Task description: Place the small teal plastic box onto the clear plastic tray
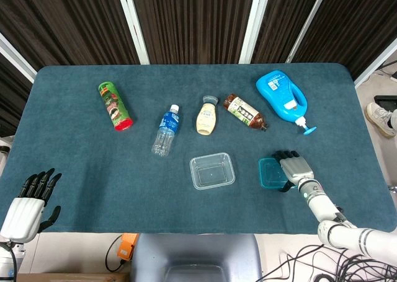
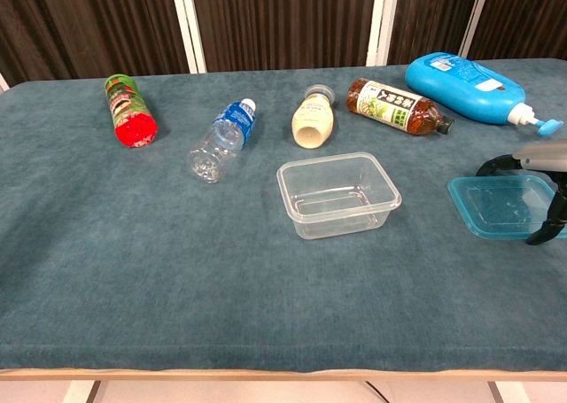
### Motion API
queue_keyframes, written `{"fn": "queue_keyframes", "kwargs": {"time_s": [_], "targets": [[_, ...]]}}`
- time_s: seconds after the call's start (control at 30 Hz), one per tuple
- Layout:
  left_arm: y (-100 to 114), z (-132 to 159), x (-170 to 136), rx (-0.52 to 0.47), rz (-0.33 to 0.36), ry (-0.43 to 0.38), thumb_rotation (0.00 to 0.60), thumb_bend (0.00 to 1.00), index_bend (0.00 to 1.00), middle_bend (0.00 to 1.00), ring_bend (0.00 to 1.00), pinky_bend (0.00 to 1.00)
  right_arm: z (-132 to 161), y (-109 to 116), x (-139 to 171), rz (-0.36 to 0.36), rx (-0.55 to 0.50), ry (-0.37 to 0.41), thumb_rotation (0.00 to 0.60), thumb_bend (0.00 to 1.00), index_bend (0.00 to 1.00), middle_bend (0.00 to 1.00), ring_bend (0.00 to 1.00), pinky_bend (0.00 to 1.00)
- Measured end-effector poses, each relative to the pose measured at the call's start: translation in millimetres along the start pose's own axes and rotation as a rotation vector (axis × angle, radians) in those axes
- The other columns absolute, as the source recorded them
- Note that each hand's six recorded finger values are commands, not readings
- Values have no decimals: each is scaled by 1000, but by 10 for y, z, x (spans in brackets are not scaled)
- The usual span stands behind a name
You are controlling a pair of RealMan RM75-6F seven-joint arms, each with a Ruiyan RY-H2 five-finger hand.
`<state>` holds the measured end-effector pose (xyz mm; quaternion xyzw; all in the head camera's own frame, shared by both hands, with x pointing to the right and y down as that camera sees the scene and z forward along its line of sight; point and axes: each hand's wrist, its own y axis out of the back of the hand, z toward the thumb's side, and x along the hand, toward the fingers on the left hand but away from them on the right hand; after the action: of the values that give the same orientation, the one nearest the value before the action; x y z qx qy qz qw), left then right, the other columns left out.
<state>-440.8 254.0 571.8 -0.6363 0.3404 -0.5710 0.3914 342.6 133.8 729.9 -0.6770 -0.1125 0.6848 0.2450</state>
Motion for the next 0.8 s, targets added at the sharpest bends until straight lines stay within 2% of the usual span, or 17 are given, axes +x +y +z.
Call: {"fn": "queue_keyframes", "kwargs": {"time_s": [0.17, 0.47, 0.8], "targets": [[5, 1, -1, 0, 2, -1, 600, 397, 0, 0, 0, 105, -12, 9, 3, -15, 4, -7, 600, 322, 546, 298, 197, 259], [-1, 5, 6, -1, 0, -2, 600, 396, 0, 0, 0, 106, -12, 50, 22, -50, -6, -3, 600, 324, 678, 401, 309, 394], [5, 3, 2, -3, 2, -1, 600, 397, 0, 0, 0, 107, -10, 196, 131, -119, -11, 29, 600, 330, 753, 458, 366, 444]]}}
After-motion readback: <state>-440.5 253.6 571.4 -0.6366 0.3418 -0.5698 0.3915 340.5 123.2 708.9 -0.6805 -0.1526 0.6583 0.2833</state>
